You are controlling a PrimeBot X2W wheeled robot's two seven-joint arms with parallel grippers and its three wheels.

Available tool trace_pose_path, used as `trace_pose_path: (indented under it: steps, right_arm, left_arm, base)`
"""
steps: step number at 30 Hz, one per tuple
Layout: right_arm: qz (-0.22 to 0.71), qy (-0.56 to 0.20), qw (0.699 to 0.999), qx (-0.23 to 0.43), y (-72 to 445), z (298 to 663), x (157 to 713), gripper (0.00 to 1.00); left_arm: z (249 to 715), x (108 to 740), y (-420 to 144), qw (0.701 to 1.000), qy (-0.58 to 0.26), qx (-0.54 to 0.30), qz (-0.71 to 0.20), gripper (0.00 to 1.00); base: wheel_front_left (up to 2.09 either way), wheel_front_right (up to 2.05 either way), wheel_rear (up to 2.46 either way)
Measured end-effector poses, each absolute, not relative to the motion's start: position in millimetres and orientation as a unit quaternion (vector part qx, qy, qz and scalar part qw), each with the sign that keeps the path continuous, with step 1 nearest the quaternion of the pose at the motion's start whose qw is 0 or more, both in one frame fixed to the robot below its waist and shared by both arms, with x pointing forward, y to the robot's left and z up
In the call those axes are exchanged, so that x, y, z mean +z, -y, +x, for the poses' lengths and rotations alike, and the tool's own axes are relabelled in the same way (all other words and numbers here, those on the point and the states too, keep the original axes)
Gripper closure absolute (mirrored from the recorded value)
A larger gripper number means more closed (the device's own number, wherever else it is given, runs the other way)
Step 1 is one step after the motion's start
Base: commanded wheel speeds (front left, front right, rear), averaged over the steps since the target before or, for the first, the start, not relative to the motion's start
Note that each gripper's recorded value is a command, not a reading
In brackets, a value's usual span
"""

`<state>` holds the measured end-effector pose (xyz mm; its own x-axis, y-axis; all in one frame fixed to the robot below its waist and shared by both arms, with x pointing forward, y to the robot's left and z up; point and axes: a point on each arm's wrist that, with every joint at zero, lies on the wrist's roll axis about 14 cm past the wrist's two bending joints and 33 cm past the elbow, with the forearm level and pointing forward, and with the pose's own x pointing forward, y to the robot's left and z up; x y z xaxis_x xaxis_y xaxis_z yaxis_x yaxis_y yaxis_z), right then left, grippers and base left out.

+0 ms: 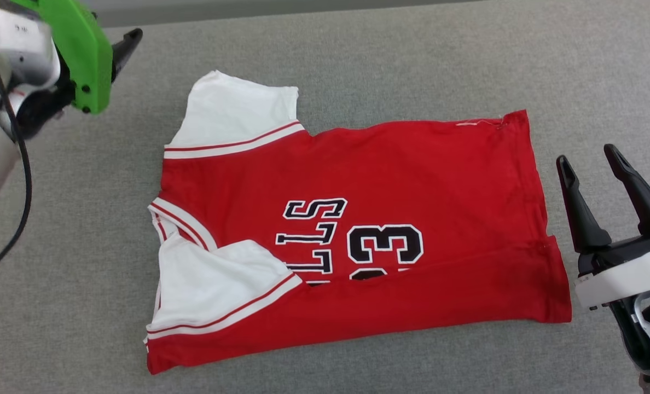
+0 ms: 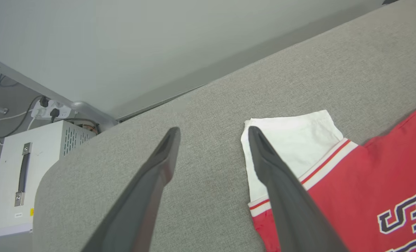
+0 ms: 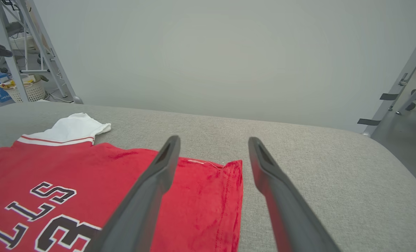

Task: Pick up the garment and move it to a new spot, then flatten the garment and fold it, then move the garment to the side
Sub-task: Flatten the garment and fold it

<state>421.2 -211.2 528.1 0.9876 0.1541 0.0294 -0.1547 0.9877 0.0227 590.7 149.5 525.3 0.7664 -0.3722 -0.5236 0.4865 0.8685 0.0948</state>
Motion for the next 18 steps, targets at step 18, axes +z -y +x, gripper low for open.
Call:
trace_pose_path:
  steps: [18]
  right_arm:
    - [-0.001, -0.056, 0.997, 0.058, 225.8, 457.2, 458.4, 0.00]
  left_arm:
    - [629.5, 394.5, -110.2, 0.840, -0.469, -0.257, 0.086, 0.00]
  base:
    - [0.00, 0.00, 0.00]
